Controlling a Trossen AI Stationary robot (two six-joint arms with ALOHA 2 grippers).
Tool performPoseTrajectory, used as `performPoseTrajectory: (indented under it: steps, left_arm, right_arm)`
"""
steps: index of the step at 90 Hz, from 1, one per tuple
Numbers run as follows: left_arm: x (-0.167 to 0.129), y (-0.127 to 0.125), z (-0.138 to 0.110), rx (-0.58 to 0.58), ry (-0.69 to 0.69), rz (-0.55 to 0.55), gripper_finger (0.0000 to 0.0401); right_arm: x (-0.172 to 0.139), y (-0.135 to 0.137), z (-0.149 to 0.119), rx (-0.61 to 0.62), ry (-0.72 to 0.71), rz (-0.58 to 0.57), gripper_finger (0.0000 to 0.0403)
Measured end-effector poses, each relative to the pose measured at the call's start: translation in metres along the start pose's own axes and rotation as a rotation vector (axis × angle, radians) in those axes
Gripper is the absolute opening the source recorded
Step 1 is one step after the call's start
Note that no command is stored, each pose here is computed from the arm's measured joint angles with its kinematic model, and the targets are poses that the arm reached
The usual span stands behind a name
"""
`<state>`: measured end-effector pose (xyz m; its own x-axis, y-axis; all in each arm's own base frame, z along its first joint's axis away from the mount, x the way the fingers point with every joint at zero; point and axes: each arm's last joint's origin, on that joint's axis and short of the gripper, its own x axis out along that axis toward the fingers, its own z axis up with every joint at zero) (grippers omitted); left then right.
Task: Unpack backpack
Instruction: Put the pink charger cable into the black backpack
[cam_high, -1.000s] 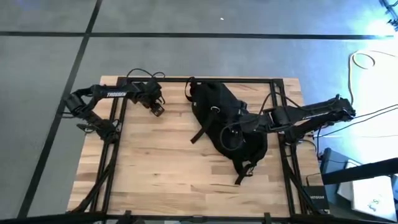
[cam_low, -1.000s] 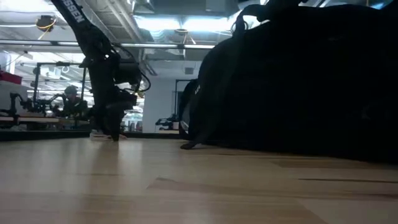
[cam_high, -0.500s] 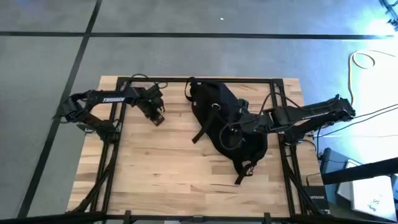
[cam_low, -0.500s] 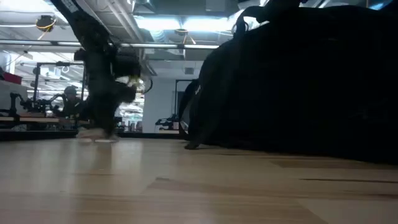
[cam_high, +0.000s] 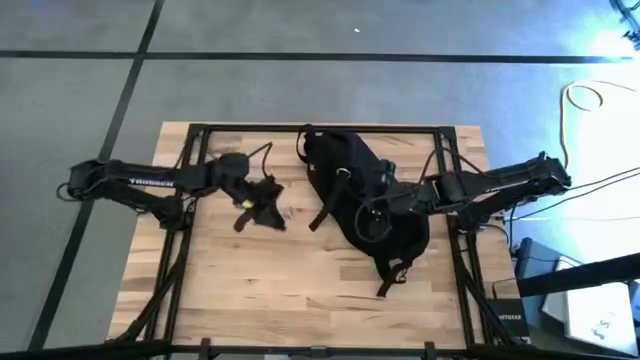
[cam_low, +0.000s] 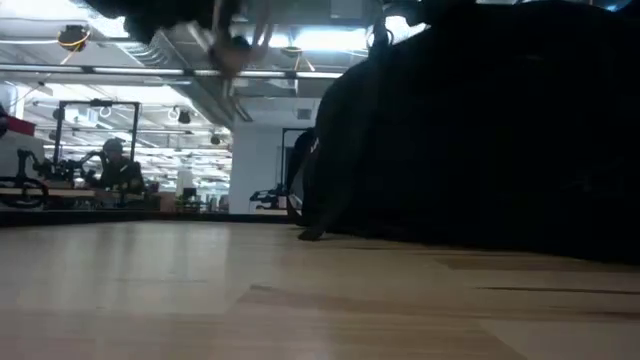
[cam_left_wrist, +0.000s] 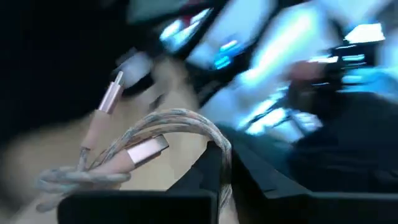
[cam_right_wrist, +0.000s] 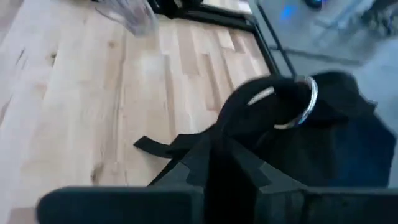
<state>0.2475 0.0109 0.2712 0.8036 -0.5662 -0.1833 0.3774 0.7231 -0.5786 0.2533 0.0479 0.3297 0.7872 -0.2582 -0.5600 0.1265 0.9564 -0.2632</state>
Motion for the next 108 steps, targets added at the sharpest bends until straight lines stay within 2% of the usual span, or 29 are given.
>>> performPoseTrajectory:
  steps: [8, 14, 23, 31, 38, 47, 60, 76, 84, 91, 99, 108]
  left_arm:
    - [0.02, -0.018, 0.004, 0.077, -0.07, -0.129, 0.0002]
    - [0.036, -0.024, 0.006, 0.111, -0.091, -0.182, 0.0002]
    - [0.065, -0.026, 0.008, 0.145, -0.069, -0.199, 0.0002]
    - [0.093, -0.017, 0.01, 0.175, -0.034, -0.196, 0.0002]
    - [0.11, -0.009, 0.018, 0.197, -0.009, -0.223, 0.0002]
    - [0.115, -0.009, 0.035, 0.253, -0.023, -0.284, 0.0002]
    - [0.107, -0.007, 0.049, 0.335, -0.033, -0.34, 0.0002]
    - [0.098, -0.003, 0.055, 0.477, -0.065, -0.337, 0.0001]
    - [0.097, 0.003, 0.051, 0.52, -0.046, -0.326, 0.0001]
    - [0.096, 0.002, 0.05, 0.594, -0.043, -0.371, 0.0001]
    - [0.097, -0.001, 0.051, 0.687, -0.065, -0.4, 0.0001]
    - [0.099, 0.001, 0.049, 0.731, -0.072, -0.397, 0.0001]
  right_arm:
    - [-0.002, 0.002, 0.001, -0.071, -0.008, -0.053, 0.0048]
    - [-0.003, 0.004, 0.002, -0.116, -0.018, -0.09, 0.0079]
    - [-0.005, 0.007, 0.002, -0.195, -0.023, -0.117, 0.0138]
    - [-0.006, 0.006, 0.004, -0.223, -0.035, -0.13, 0.0193]
    - [-0.008, 0.007, 0.004, -0.265, -0.049, -0.064, 0.0236]
    - [-0.018, 0.014, 0.013, -0.318, -0.107, 0.026, 0.0268]
    - [-0.044, 0.028, 0.03, -0.34, -0.217, 0.109, 0.0274]
    - [-0.056, 0.046, 0.031, -0.318, -0.268, 0.183, 0.0249]
    - [-0.052, 0.053, 0.026, -0.3, -0.258, 0.198, 0.0235]
    - [-0.045, 0.057, 0.022, -0.286, -0.236, 0.198, 0.0226]
    - [-0.034, 0.06, 0.023, -0.277, -0.228, 0.177, 0.0224]
    - [-0.022, 0.062, 0.026, -0.286, -0.235, 0.158, 0.0223]
